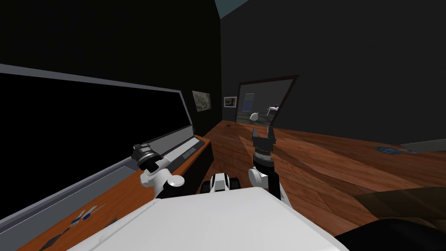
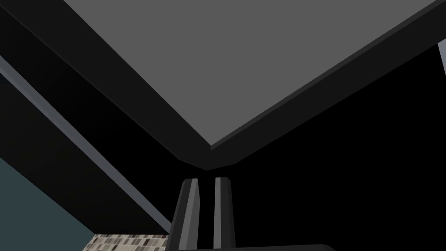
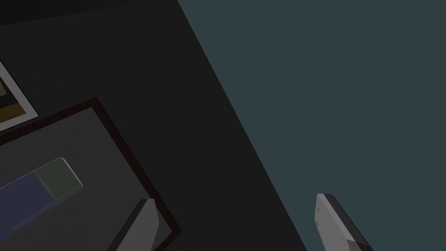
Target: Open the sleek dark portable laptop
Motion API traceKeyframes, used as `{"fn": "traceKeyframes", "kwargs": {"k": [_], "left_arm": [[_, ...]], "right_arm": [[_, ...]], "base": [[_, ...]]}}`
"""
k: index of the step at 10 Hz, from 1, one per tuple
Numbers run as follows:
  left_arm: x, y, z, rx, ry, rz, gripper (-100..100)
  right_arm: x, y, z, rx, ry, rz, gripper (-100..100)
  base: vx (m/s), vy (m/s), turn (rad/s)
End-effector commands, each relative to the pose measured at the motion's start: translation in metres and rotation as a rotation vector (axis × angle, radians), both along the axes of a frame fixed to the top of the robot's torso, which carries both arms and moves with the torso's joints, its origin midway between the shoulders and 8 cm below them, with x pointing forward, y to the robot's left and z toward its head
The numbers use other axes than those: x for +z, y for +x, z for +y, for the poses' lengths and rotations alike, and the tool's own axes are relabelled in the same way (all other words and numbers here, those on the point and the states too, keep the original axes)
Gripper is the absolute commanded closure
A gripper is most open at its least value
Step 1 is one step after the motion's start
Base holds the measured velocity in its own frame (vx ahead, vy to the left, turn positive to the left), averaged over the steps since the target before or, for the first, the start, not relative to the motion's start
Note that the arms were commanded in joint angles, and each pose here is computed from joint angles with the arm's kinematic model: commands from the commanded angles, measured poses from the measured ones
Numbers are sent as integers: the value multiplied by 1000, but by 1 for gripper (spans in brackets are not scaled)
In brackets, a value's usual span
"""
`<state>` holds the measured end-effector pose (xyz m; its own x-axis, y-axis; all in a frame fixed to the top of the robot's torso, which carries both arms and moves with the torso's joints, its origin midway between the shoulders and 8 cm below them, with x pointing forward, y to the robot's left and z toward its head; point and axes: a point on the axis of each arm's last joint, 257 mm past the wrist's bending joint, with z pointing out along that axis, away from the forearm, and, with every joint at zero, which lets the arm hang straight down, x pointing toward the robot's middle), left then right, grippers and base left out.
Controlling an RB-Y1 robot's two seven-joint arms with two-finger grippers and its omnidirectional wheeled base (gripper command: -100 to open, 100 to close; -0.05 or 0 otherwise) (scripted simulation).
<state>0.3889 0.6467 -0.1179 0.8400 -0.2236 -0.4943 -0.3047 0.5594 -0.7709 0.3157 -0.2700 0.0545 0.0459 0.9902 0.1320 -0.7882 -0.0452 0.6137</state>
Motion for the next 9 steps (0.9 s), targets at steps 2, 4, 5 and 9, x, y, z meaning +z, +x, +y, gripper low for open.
{"fn": "traceKeyframes", "kwargs": {"k": [2, 4, 5, 9], "left_arm": [[-7, -2, -9, -61, 44, -41, 100], [2, 2, -21, -81, 88, -63, 100], [-8, -2, -22, -114, 88, -75, 100], [-13, 0, -45, -189, 144, -112, 100]], "right_arm": [[0, 0, 0, 0, 0, 0, 0], [0, 0, 0, 0, 0, 0, 0], [0, 0, 0, 0, 0, 0, 0], [0, 0, 0, 0, 0, 0, 0]], "base": [[108, 4, 137], [117, -20, 123], [139, -38, 295], [111, -33, 175]]}}
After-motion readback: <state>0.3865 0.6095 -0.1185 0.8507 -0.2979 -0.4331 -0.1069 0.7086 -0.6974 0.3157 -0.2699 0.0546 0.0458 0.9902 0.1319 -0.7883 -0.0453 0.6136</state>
